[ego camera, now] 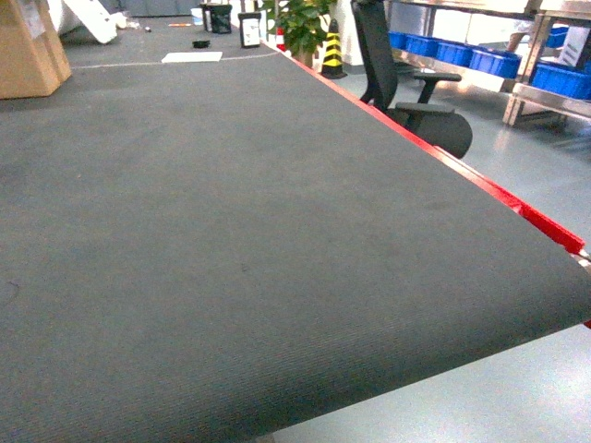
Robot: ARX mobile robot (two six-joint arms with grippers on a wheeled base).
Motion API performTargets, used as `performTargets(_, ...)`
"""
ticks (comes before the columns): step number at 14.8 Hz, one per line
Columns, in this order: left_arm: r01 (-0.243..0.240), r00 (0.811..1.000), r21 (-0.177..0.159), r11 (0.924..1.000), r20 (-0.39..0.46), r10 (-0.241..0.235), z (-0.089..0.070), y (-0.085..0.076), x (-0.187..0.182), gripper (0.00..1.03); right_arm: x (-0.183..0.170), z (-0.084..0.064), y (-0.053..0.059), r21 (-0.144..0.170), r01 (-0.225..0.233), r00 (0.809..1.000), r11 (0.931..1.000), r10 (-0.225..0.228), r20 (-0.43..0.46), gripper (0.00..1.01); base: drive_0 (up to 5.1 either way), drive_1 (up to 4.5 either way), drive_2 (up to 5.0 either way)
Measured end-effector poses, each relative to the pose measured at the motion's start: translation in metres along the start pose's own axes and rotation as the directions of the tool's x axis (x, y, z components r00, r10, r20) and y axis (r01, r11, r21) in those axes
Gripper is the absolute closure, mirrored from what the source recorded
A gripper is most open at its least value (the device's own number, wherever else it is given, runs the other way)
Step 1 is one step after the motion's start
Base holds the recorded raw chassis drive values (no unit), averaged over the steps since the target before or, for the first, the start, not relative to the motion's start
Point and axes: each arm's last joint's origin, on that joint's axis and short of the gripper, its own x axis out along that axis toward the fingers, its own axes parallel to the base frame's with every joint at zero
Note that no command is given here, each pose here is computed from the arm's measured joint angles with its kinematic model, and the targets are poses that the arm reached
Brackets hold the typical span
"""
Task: Sort blue parts and orange caps into right shelf containers
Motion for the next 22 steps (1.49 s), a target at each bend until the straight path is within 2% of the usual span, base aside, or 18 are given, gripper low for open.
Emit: performTargets(22, 0.000, 1.000, 0.000, 1.0000, 0.000, 0.000, 0.0000, 0.0000, 0.0000, 0.59, 0.0000, 0.0000, 0.0000, 0.000, 0.000, 1.000, 1.0000, 0.000, 0.000, 0.59, -1.6, -1.57, -1.6)
